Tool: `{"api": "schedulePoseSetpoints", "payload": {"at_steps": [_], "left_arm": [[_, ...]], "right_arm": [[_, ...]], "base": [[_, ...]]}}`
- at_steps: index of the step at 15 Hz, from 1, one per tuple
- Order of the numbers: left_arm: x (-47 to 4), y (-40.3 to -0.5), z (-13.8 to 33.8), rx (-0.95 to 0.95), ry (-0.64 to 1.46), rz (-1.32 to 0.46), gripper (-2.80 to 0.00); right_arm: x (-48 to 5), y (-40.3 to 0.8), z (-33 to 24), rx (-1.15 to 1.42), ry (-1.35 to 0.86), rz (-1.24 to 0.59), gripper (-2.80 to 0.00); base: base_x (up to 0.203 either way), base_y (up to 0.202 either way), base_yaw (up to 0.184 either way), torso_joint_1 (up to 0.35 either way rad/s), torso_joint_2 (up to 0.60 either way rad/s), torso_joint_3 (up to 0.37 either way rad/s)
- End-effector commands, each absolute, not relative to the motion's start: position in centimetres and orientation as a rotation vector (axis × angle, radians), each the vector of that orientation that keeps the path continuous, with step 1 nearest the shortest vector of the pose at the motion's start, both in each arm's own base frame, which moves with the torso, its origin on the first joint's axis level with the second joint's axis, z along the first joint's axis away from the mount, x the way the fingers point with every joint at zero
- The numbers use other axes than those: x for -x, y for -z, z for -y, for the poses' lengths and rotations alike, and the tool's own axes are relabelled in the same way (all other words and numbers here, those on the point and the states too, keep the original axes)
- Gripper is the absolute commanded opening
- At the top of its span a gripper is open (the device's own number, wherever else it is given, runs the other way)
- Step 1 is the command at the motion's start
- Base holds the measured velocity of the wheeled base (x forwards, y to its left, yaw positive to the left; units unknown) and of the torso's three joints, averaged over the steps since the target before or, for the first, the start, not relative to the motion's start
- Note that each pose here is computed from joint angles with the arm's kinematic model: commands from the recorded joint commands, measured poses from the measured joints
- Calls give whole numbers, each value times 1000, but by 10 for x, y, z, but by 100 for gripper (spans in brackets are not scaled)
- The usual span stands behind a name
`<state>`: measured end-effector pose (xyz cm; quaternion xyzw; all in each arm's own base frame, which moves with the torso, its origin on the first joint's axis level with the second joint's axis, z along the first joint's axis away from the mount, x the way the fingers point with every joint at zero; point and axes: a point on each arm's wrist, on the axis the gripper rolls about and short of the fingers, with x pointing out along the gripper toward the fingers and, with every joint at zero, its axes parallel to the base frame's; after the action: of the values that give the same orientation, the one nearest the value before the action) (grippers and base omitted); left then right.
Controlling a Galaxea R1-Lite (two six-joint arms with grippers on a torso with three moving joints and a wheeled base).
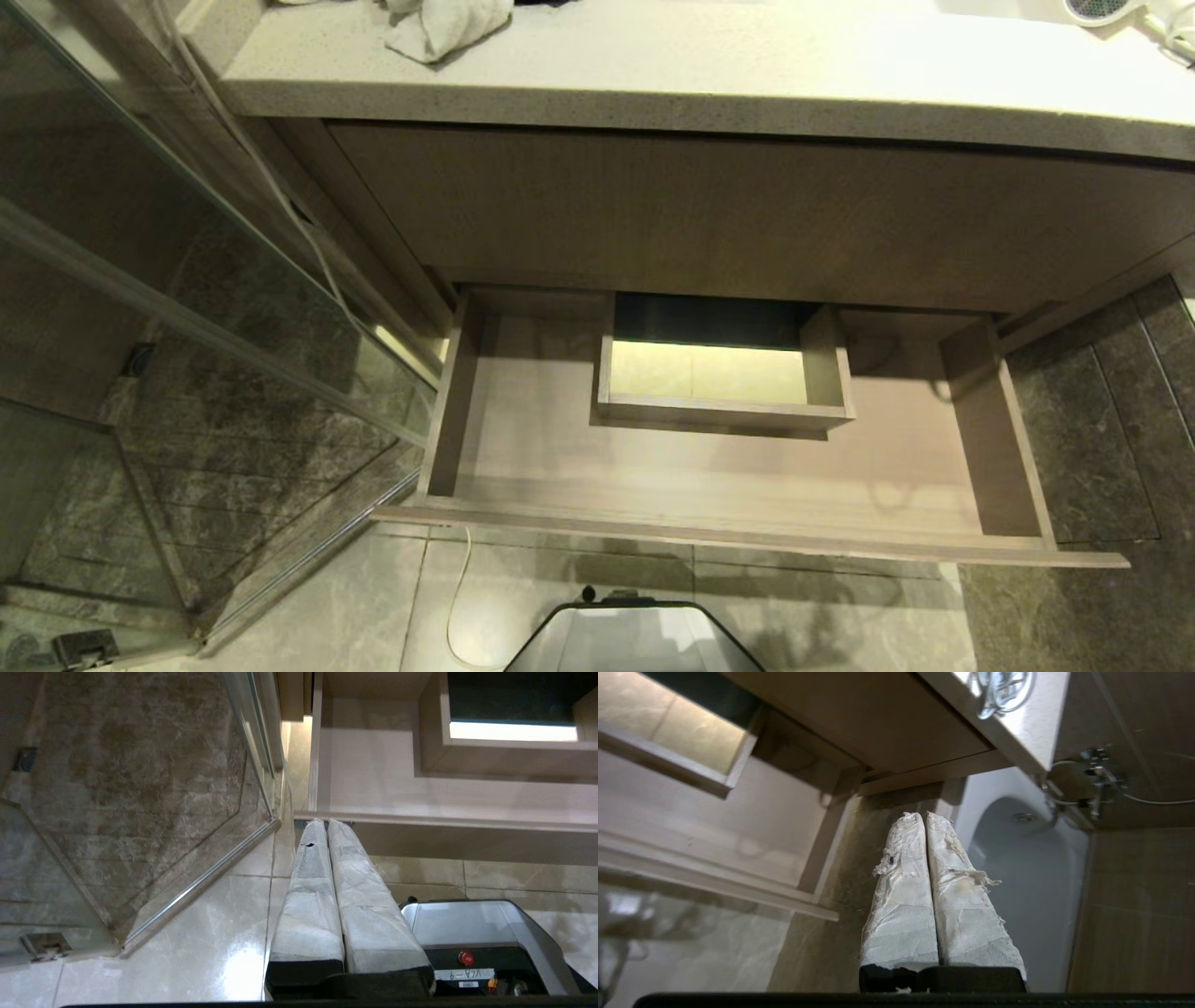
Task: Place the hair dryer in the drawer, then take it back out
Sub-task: Close the drawer
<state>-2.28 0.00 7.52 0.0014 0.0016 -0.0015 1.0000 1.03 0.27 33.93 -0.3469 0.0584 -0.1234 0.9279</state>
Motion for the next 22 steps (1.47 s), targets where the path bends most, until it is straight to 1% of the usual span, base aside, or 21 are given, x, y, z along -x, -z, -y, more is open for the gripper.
{"api": "schedulePoseSetpoints", "payload": {"at_steps": [1, 6, 9, 16, 22], "left_arm": [[23, -75, 0, -3, 3, -5, -280], [23, -75, 0, -3, 3, -3, -280], [23, -75, 0, -3, 3, -4, -280], [23, -75, 0, -3, 3, -4, -280], [23, -75, 0, -3, 3, -4, -280]], "right_arm": [[4, -335, -13, 742, 278, -79, -280], [29, -328, -32, 818, 335, -25, -280], [38, -319, -39, 806, 323, -48, -280], [35, -301, -37, 775, 293, -94, -280], [28, -279, -31, 746, 269, -146, -280]], "base": [[0, 0, 0, -319, 403, 52], [0, 0, 0, -308, 522, 208], [0, 0, 0, -298, 530, 228], [0, 0, 0, -291, 500, 208], [0, 0, 0, -255, 380, 141]]}}
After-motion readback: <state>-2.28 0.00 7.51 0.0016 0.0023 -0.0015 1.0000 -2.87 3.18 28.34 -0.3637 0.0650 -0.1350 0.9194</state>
